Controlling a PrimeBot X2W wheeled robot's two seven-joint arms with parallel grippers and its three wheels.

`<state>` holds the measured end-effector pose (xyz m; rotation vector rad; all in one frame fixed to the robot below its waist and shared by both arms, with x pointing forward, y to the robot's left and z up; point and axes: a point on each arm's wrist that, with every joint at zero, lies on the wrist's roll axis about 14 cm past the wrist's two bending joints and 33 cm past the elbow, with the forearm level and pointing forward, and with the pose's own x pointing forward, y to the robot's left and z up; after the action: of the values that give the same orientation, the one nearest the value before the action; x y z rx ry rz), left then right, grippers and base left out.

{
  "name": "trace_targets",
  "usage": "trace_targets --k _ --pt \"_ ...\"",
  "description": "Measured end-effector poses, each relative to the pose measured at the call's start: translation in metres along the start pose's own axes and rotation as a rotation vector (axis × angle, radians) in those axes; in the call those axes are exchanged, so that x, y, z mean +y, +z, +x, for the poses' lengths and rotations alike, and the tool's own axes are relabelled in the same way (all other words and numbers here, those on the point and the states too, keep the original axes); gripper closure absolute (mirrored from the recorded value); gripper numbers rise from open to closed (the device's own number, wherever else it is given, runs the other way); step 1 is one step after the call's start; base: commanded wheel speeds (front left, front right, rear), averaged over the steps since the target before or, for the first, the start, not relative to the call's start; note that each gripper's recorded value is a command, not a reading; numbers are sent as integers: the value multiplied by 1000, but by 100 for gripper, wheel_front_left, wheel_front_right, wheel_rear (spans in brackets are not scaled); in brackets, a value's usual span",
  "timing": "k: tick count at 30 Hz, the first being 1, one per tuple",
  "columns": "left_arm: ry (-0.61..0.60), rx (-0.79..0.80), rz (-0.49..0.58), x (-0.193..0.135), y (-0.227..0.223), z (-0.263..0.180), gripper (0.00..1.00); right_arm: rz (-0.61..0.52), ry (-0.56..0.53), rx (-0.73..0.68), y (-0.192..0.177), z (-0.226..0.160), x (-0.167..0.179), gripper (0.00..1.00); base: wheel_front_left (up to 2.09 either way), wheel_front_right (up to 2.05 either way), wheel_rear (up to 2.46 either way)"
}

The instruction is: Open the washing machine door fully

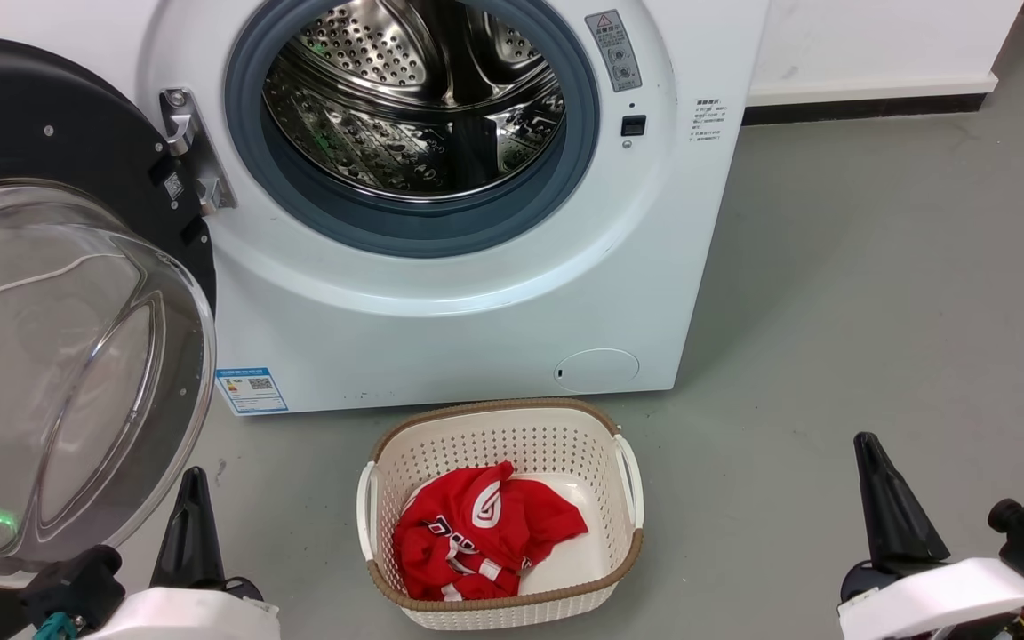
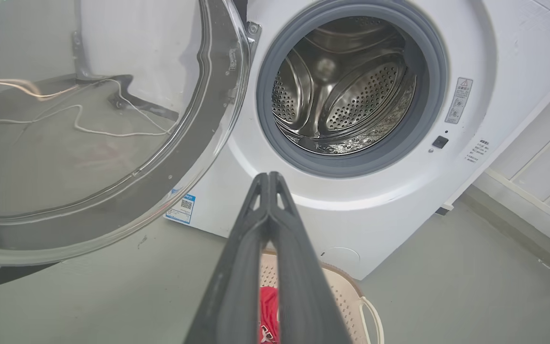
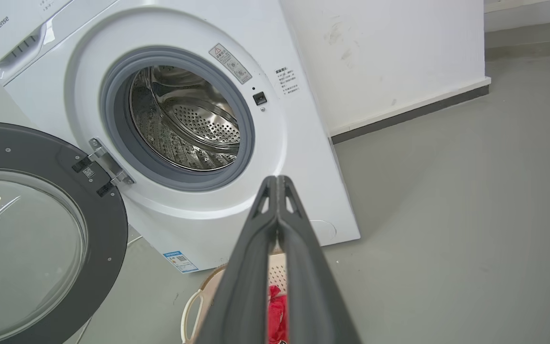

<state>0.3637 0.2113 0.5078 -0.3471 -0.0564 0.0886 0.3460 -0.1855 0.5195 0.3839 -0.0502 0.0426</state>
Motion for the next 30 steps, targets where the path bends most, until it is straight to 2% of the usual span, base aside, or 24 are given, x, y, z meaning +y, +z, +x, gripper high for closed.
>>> trace_targets --k 30 --pt "31 75 -469 0 -11 9 100 452 -46 14 -5 14 -12 100 0 0 0"
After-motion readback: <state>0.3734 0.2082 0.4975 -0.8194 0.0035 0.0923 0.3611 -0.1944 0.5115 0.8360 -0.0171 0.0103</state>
